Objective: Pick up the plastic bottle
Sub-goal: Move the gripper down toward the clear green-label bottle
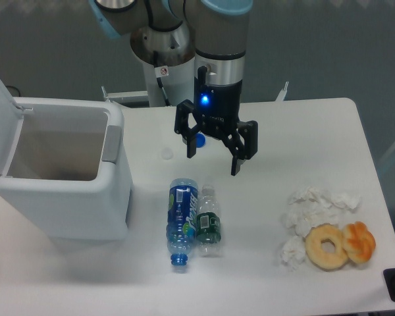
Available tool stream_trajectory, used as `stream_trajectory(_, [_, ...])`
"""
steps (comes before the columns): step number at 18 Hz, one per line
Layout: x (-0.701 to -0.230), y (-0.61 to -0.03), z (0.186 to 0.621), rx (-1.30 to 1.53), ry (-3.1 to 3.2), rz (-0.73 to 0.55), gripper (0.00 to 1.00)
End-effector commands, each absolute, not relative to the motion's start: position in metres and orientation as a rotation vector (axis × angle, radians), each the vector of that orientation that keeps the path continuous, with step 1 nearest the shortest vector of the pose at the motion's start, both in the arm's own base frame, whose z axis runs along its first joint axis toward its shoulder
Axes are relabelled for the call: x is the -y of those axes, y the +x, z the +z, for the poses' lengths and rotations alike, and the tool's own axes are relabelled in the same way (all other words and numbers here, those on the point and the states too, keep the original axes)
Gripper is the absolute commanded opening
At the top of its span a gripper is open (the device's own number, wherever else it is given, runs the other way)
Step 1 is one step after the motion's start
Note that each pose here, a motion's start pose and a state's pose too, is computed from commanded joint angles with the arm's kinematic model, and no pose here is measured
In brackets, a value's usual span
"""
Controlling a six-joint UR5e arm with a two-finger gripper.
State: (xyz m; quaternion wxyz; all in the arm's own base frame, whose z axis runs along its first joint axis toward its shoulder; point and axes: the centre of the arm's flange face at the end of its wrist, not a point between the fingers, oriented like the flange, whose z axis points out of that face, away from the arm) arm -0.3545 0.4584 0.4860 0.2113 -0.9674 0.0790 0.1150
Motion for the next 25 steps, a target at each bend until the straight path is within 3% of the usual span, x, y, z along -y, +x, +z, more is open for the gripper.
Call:
stream_trajectory(5, [-0.459,-0.355,0.483,-0.208,-2.693,0.311,1.00])
stream_trajectory(7, [-0.480,-0.344,0.459,-0.254,-2.701,0.236,1.00])
stream_trajectory(25, [-0.499,-0.367,0.381,-0.203,-2.823,0.122,1.00])
